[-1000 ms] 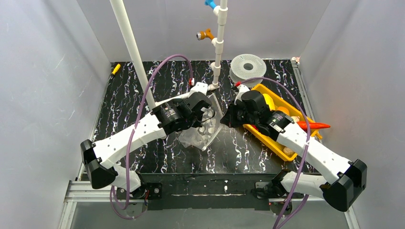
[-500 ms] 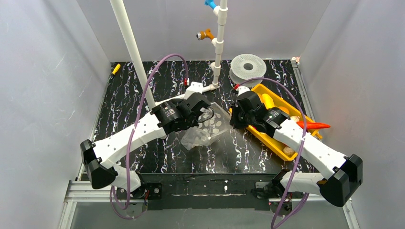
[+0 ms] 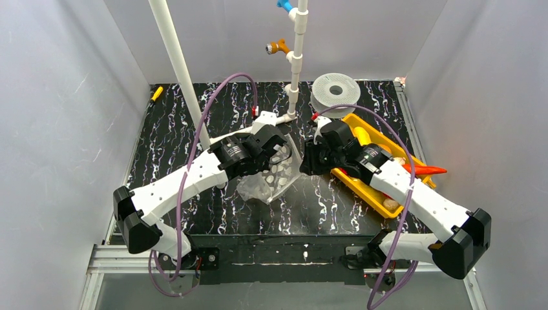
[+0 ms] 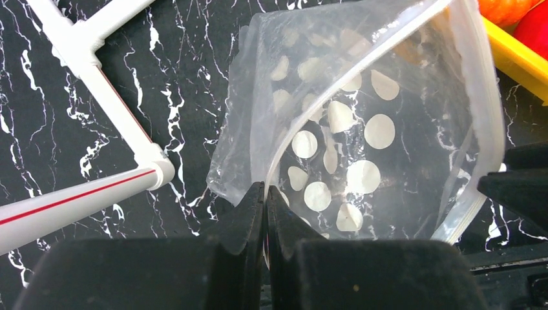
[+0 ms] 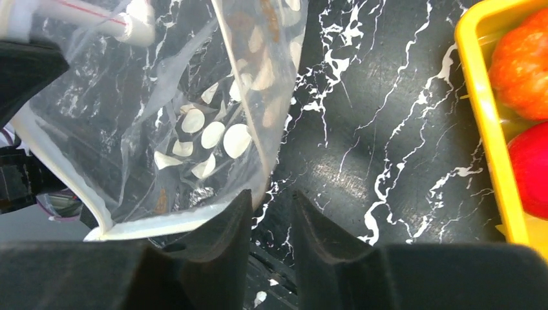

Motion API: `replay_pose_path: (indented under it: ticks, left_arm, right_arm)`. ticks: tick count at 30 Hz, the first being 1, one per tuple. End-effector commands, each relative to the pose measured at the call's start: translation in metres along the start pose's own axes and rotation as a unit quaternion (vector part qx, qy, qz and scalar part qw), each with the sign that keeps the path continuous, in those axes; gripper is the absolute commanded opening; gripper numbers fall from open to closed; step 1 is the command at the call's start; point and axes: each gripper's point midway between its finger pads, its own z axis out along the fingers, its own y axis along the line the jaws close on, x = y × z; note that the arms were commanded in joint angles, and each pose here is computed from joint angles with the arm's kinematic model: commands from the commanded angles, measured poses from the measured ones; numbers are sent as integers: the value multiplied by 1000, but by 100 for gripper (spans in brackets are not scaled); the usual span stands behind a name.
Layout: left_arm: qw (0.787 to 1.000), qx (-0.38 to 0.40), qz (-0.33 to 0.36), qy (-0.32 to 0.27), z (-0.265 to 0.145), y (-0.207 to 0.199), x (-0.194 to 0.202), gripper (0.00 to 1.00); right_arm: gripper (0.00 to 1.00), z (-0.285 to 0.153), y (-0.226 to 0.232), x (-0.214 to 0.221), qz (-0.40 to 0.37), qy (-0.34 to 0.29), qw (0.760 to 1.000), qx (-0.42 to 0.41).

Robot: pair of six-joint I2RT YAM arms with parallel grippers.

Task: Place the food in the zip-top bag and seal the zipper
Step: Open the zipper of the food storage bag at the center of the board, then pick up the fake fruit from the bin.

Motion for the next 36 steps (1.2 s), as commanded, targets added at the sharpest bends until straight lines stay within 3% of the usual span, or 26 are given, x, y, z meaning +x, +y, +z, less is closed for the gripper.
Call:
replay_pose_path:
  ticks: [1,3,7,12,15,19,23,27,31,36]
  left_arm:
    - [999,-23,-26,-7,0,11,-2,0]
    - [999,-26,-37,0,3,10,6,0]
    - [998,-34,-41,12,8,10,14,0]
    - [998,-37,-43,7,6,12,11,0]
    - [999,-24,-47,2,6,9,9,0]
    - [999,-16,-47,8,6,4,10,0]
    - [999,-11,-46,11,6,3,12,0]
    - [999,-9,-48,12,7,1,13,0]
    - [999,-5,-48,14,9,-2,13,0]
    - [999,-2,-48,15,9,-4,11,0]
  right_arm:
    - [48,-29,13,-25,-27,-60,998,-25]
    - [60,-43,14,-32,-31,-90,995,-28]
    - [76,-75,6,-50,-38,-157,987,-4]
    - [94,-103,-46,-66,18,-250,961,116]
    - [96,-102,-89,-57,88,-258,945,180]
    - [97,-89,-148,-33,201,-226,925,229]
    - [98,-82,-198,4,336,-176,878,290]
    - [98,-83,-215,20,381,-170,848,327]
    - [98,-73,-215,13,390,-180,854,294]
    - [98,-52,-219,14,419,-141,850,285]
